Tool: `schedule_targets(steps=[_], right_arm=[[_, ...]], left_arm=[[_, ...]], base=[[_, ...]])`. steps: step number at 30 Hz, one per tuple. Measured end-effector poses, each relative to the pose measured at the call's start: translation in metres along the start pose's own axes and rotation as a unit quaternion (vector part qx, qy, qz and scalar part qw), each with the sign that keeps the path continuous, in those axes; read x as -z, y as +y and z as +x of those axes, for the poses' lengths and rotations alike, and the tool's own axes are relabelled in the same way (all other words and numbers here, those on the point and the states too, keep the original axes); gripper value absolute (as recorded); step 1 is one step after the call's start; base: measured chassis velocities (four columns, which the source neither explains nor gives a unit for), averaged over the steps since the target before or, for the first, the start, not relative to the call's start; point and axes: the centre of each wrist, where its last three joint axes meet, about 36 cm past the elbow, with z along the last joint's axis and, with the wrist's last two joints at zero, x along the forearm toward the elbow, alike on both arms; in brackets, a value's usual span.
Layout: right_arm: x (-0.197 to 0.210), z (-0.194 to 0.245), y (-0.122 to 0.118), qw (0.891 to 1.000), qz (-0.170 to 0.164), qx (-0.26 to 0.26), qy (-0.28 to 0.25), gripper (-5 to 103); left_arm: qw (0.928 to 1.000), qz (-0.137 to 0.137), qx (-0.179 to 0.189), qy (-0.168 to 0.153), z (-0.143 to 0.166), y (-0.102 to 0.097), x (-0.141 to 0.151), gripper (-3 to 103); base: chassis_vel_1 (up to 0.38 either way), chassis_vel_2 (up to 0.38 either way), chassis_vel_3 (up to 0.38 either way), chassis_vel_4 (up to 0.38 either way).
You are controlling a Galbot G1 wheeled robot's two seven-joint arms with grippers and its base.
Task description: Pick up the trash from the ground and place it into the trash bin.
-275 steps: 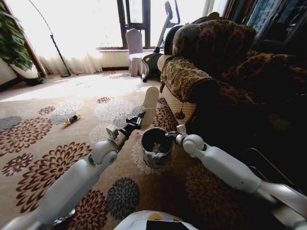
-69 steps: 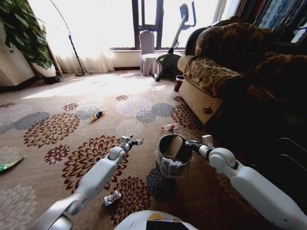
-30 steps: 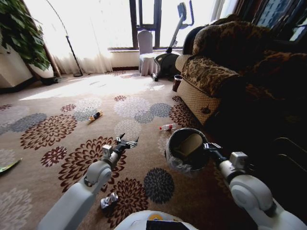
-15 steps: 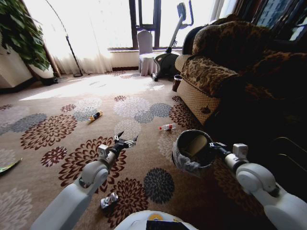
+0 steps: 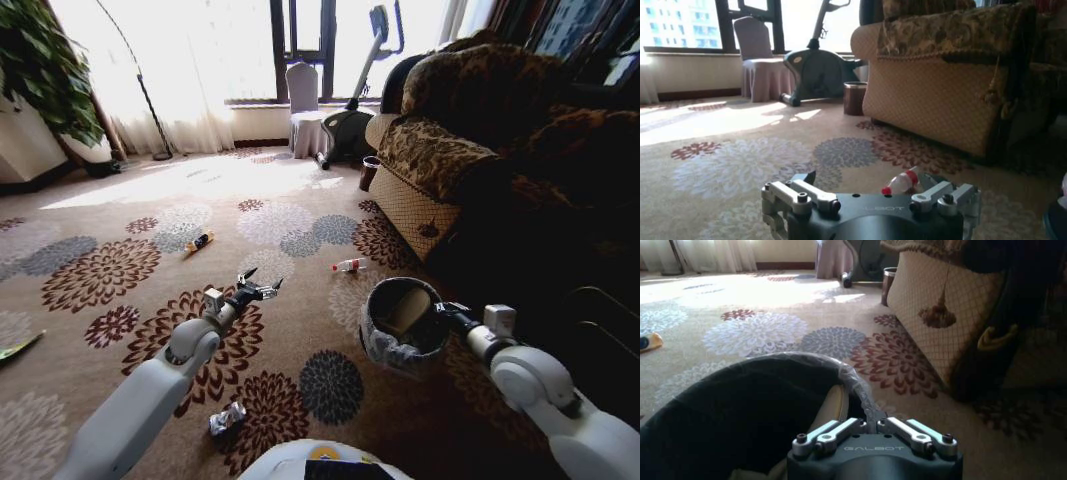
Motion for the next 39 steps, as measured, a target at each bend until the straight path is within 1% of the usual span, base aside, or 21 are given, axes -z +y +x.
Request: schedule_targets(steps=[1, 2, 3, 5, 8, 10, 13, 14, 16, 17, 18, 20, 23, 25, 29, 39], right_arm=[[0.0, 0.0, 0.0, 1.0, 0.001, 0.0, 0.0, 2], [0.0, 0.0, 0.0, 1.0, 0.001, 0.0, 0.0, 2], [0.0, 0.0, 0.0, 1.0, 0.002, 0.0, 0.0, 2], [0.0, 0.001, 0.0, 1.0, 0.002, 0.0, 0.0, 2], [0.001, 0.002, 0.001, 1.0, 0.004, -0.001, -0.002, 2], [0.001, 0.002, 0.001, 1.0, 0.005, -0.002, -0.003, 2], [-0.002, 0.006, 0.007, 0.999, 0.027, -0.002, -0.023, 2], [-0.002, 0.006, 0.007, 0.999, 0.027, -0.002, -0.023, 2], [-0.001, 0.01, 0.012, 0.999, 0.031, 0.007, -0.033, 2], [0.0, 0.01, 0.013, 0.999, 0.031, 0.008, -0.035, 2], [0.0, 0.01, 0.013, 0.999, 0.031, 0.008, -0.035, 2], [0.0, 0.012, 0.015, 0.999, 0.028, 0.01, -0.038, 2], [-0.001, 0.012, 0.015, 0.999, 0.025, 0.013, -0.037, 2], [-0.004, 0.009, 0.013, 0.999, 0.025, 0.011, -0.035, 2], [-0.005, 0.005, 0.009, 0.999, 0.022, 0.005, -0.032, 2], [-0.005, 0.005, 0.009, 0.999, 0.021, 0.009, -0.031, 2]], left_arm=[[1.0, -0.002, -0.001, 0.009, -0.004, 0.008, -0.008, 100], [1.0, -0.002, -0.001, 0.009, -0.004, 0.008, -0.008, 100], [0.9999, -0.002, 0.007, 0.015, -0.006, 0.009, -0.016, 100], [0.9995, 0.005, 0.019, 0.024, -0.007, 0.002, -0.028, 100], [0.9994, 0.008, 0.023, 0.025, -0.005, -0.002, -0.03, 100], [0.9994, 0.009, 0.024, 0.023, -0.004, -0.004, -0.03, 100], [0.9987, 0.01, 0.049, 0.005, 0.0, -0.022, -0.014, 100], [0.9987, 0.01, 0.049, 0.005, 0.0, -0.022, -0.014, 100], [0.9971, 0.008, 0.076, -0.001, 0.003, -0.038, -0.001, 100], [0.9966, 0.006, 0.083, -0.002, 0.005, -0.042, 0.002, 100], [0.9966, 0.006, 0.083, -0.002, 0.005, -0.042, 0.002, 100], [0.9955, -0.002, 0.094, -0.006, 0.013, -0.05, 0.008, 100], [0.9963, -0.01, 0.085, -0.007, 0.018, -0.049, 0.005, 100], [0.9967, -0.014, 0.079, -0.009, 0.017, -0.043, -0.001, 100], [0.997, -0.018, 0.075, -0.009, 0.013, -0.037, -0.001, 100], [0.9974, -0.02, 0.07, -0.003, 0.012, -0.036, 0.0, 100]], base=[[0.0, 0.0, 0.0, 0.0], [0.0, 0.0, 0.0, 0.0], [0.0, 0.0, 0.0, 0.0], [0.0, 0.0, 0.0, 0.0], [0.0, 0.0, 0.0, 0.0], [0.0, 0.0, 0.0, 0.0], [0.0, 0.0, 0.0, 0.0], [0.0, 0.0, 0.0, 0.0], [0.0, 0.0, 0.0, 0.0], [0.0, 0.0, 0.0, 0.0], [0.0, 0.0, 0.0, 0.0], [0.0, 0.0, 0.0, 0.0], [0.0, 0.0, 0.0, 0.0], [0.0, 0.0, 0.0, 0.0], [0.0, 0.0, 0.0, 0.0], [0.0, 0.0, 0.0, 0.0]])
